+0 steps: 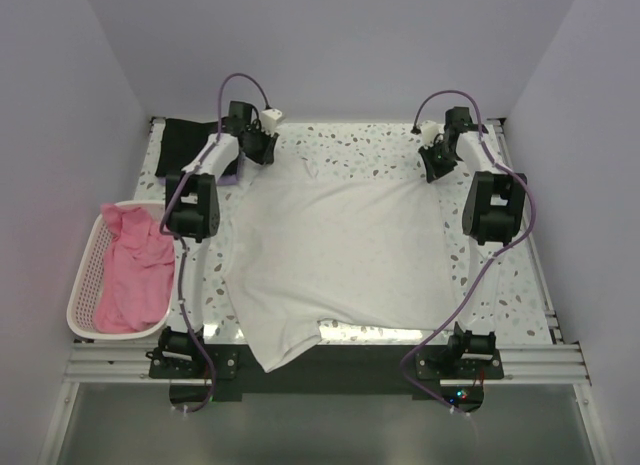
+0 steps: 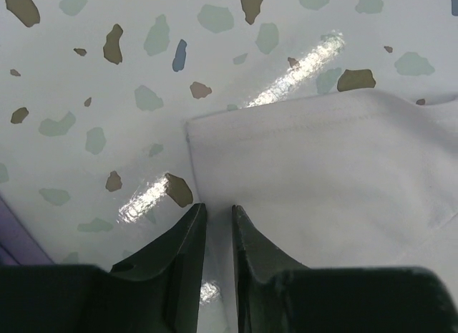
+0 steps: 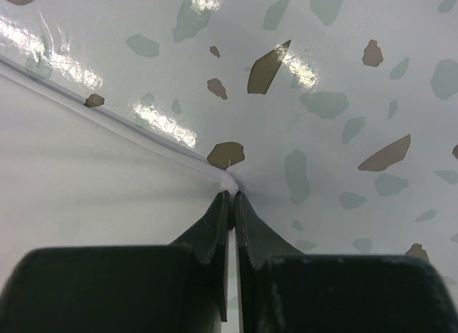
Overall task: Fold and stack the t-shirts
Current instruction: Fold the tshirt
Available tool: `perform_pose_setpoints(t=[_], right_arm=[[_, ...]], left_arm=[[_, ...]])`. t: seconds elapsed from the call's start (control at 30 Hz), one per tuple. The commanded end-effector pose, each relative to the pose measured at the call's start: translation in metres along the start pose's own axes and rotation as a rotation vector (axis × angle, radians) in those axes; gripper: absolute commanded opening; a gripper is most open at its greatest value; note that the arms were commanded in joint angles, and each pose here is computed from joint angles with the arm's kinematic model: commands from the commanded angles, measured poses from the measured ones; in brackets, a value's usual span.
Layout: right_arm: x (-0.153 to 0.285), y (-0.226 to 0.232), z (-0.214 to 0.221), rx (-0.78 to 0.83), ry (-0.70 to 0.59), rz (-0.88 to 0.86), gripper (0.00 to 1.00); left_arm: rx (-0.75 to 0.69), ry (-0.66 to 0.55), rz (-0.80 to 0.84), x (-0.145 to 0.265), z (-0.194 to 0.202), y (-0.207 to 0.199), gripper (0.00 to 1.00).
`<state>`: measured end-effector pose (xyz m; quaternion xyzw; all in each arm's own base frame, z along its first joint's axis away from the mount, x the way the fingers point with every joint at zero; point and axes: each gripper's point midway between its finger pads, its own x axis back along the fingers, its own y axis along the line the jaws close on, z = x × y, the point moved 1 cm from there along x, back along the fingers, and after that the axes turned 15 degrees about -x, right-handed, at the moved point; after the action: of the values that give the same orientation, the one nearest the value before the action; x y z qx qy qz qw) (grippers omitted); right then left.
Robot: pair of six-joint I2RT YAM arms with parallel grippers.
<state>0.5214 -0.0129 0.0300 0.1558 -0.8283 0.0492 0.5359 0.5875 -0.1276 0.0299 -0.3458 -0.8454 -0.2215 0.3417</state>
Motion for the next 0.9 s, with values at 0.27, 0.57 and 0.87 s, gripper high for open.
perform_pose_setpoints(t=[0.27, 0.57, 0.87], right_arm=[[0.007, -0.006, 0.004, 0.011, 0.022, 0.033, 0.0], [0.047, -0.004, -0.029, 0.024, -0.091, 0.049, 0.0], [0.082, 0.007, -0.036, 0.06, -0.144, 0.033, 0.0]], left_arm=[[0.014, -0.019, 0.054, -0.005, -0.006, -0.009, 0.0], [-0.062, -0.237, -0.016, 0.067, -0.088, 0.015, 0.0], [-0.153, -0.291, 0.033, 0.117, -0.103, -0.008, 0.0]])
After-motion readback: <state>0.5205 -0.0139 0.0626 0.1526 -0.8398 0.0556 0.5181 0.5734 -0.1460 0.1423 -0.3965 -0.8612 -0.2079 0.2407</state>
